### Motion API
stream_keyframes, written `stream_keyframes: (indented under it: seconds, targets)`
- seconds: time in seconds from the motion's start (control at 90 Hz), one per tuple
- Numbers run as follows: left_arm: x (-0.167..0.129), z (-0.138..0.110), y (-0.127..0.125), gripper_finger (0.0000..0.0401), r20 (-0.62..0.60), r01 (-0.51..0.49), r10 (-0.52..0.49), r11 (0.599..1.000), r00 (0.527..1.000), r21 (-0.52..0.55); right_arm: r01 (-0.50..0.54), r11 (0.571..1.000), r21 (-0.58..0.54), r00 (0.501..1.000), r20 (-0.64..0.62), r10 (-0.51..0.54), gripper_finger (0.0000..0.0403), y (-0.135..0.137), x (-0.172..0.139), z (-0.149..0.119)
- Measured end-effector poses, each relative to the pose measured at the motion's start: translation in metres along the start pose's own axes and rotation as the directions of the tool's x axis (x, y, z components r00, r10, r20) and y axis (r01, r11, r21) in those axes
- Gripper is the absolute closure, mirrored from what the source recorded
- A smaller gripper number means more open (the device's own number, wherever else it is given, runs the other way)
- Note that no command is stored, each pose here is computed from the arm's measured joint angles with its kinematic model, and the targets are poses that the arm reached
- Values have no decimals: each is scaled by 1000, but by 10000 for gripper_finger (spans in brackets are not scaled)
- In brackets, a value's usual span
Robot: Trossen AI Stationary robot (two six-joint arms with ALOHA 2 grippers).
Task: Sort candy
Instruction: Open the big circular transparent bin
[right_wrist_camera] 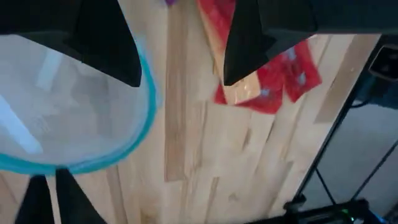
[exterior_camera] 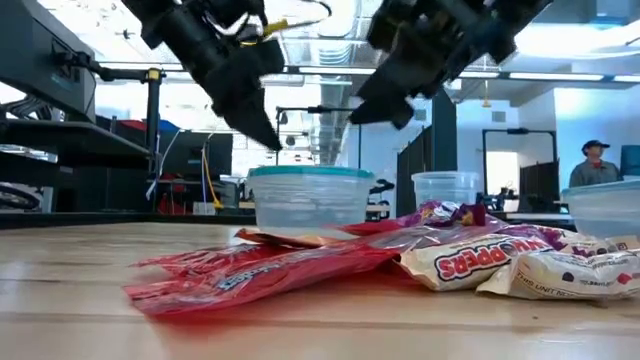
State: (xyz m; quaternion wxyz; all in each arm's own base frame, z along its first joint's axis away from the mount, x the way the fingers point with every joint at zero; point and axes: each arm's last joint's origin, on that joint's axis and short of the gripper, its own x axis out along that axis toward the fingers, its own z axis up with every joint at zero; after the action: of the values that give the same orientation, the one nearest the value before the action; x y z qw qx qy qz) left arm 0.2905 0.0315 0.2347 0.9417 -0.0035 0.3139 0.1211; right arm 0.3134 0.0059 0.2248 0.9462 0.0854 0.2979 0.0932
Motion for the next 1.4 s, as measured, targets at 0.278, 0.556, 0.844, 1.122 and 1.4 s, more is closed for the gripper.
stream_keyframes:
  seconds: [0.278, 0.556, 0.844, 1.122, 1.4]
  targets:
    - [0, 13, -17, 345, 153, 58, -53, 998, 987, -26, 8, 997, 72, 996, 84, -14, 188, 20, 4, -55]
    - [45, 6, -17, 345, 197, 36, -31, 999, 980, -23, -3, 993, 120, 986, 166, -17, 188, 10, 26, -106]
    - [62, 0, -20, 345, 194, 74, -75, 997, 978, 15, 28, 989, 143, 994, 99, -42, 188, -6, 56, -131]
    - [86, -19, -25, 345, 114, 111, -114, 993, 987, 36, 15, 982, 187, 961, 269, -66, 188, -26, 71, -125]
    - [103, -29, -26, 345, 127, 99, -96, 995, 987, -20, -11, 970, 241, 942, 329, -71, 188, -26, 80, -115]
